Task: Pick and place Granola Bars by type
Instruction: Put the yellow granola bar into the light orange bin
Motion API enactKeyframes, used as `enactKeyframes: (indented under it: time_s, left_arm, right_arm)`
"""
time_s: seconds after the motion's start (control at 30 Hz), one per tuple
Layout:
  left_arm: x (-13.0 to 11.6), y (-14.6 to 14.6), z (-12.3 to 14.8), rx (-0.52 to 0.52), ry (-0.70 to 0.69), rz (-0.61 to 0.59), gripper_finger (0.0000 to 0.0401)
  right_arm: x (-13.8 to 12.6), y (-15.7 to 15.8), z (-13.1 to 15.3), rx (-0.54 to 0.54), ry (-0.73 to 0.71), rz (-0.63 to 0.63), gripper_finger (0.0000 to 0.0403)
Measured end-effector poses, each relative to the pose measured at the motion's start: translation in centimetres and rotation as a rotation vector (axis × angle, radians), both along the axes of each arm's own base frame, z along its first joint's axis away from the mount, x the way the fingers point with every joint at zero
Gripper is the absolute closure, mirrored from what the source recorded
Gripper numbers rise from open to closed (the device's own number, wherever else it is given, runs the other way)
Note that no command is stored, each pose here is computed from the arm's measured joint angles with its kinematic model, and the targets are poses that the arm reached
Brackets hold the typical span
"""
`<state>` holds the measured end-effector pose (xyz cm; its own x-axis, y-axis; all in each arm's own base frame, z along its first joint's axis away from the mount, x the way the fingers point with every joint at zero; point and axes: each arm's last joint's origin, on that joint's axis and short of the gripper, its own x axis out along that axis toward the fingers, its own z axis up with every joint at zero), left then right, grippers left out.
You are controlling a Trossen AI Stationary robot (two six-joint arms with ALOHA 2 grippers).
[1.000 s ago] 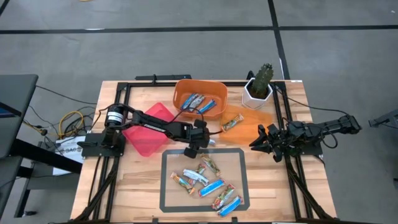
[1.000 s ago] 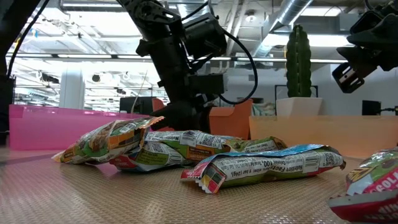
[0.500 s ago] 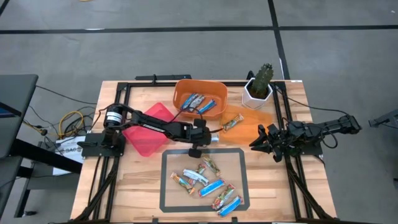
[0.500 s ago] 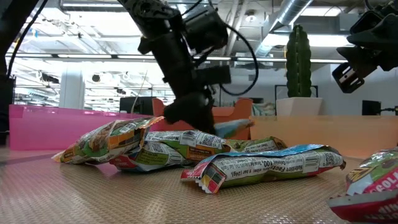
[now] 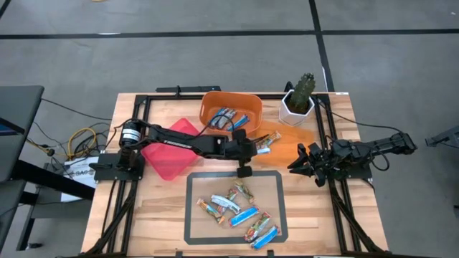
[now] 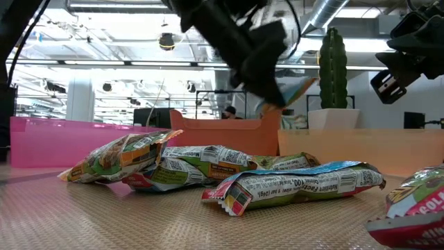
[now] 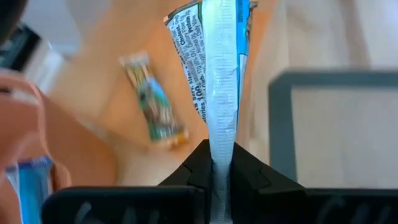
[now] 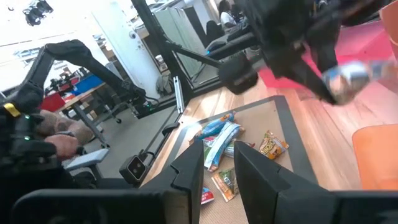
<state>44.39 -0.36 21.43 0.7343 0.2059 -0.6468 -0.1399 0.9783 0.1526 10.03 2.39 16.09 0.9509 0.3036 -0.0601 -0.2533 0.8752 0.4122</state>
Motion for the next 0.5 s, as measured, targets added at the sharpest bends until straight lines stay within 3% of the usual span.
enactKeyframes:
  time_s: [0.23,0.5]
  left_arm:
    - [1.4,0.0,4.0,0.004,-0.135,0.01,0.0378]
    - [1.9,0.0,5.1,-0.046,-0.246,0.064,0.038]
  right_arm:
    - [0.0,0.0,0.0,0.0,0.0,0.0,0.0321]
    - [0.0,0.0,0.0,0.0,0.0,0.0,0.0321]
